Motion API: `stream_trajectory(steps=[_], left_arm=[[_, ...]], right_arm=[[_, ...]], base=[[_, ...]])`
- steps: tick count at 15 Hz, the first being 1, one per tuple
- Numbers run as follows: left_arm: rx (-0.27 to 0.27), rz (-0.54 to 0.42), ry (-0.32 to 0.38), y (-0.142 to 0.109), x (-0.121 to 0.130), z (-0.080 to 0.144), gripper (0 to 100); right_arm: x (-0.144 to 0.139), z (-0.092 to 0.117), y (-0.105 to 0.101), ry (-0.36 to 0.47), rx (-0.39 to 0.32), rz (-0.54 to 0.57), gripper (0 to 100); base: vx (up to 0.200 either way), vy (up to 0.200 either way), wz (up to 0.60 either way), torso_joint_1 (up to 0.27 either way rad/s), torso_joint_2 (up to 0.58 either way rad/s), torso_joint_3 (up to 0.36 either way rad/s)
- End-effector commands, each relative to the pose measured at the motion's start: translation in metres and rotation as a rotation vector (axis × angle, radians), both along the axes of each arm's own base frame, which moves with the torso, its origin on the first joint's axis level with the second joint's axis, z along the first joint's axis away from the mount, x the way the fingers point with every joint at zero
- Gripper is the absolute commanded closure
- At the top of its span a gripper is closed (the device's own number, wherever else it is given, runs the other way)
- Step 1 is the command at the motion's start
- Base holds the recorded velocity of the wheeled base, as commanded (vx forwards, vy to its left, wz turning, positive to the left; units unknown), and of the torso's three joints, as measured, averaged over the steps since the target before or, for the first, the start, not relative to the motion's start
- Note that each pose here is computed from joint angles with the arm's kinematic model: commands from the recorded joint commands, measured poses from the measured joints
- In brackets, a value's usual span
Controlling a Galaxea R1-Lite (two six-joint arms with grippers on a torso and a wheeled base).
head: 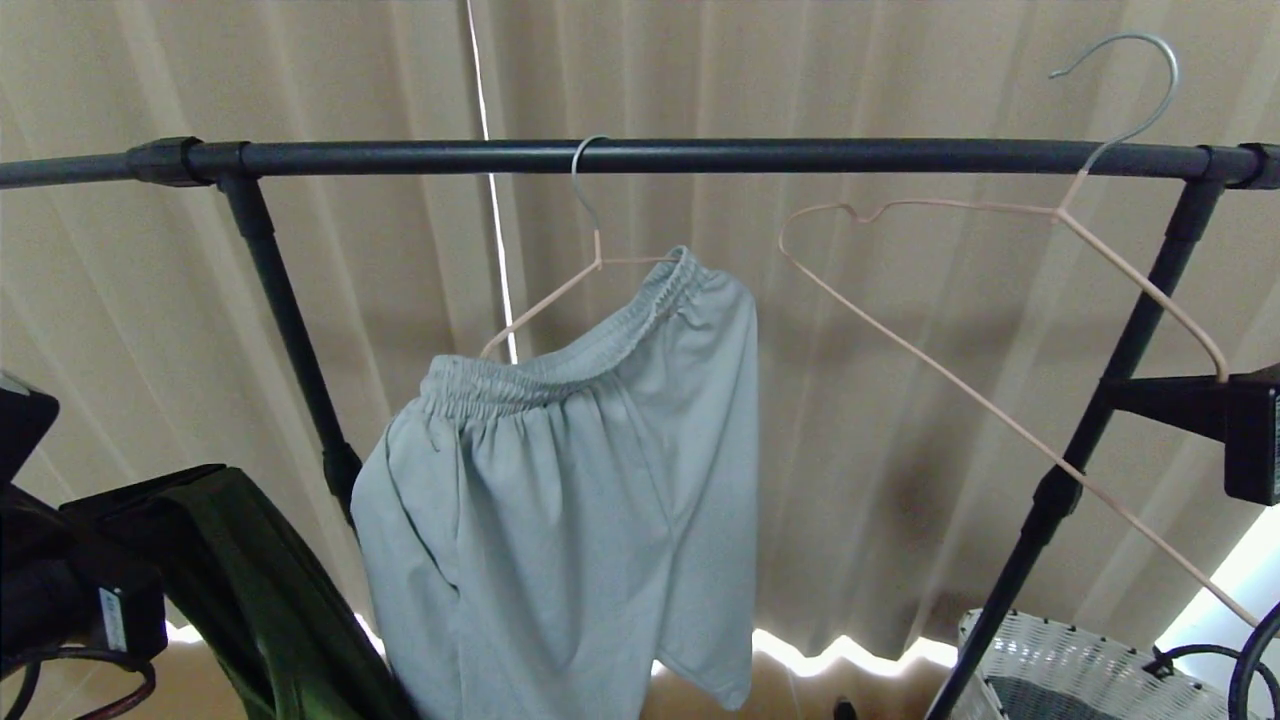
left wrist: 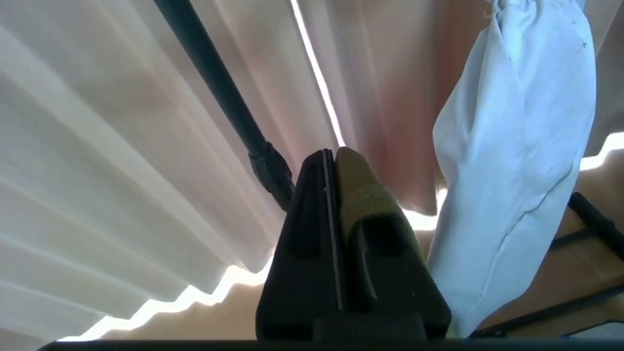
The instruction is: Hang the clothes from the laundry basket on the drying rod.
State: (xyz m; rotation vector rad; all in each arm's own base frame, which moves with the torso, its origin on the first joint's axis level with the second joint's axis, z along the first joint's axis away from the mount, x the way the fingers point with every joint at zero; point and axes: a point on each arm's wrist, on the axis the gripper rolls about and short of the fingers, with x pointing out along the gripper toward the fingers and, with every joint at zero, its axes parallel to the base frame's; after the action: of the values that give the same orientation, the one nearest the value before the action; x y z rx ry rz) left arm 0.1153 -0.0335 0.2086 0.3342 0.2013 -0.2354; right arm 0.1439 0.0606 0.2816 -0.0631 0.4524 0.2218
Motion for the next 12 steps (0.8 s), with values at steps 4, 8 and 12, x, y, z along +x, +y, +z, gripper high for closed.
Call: stream_trajectory(steps=[4,8,12], left_arm=[[0.000,0.000,0.000,0.0000,-0.0002,-0.0002,100],[0.002,0.001,0.000,0.0002,-0.0001,-0.0002,100],[0.001,-0.002,0.000,0.0000,-0.0002,-0.0002,100]], right_arm=[[-0.0019,-0.0006,-0.0005,-0.001,0.000,0.002,100],[-0.0020,-0.0045,-0.0009,0.011,-0.005,-0.002,100],[-0.0016,-0.0071,-0.0007,0.020,-0.006,-0.001,100]], base=[[-0.200,0.000,0.00,-0.004,0.00,0.004],[-0.200,0.000,0.00,0.006,0.00,0.005],[-0.200,0.000,0.00,0.000,0.00,0.005]])
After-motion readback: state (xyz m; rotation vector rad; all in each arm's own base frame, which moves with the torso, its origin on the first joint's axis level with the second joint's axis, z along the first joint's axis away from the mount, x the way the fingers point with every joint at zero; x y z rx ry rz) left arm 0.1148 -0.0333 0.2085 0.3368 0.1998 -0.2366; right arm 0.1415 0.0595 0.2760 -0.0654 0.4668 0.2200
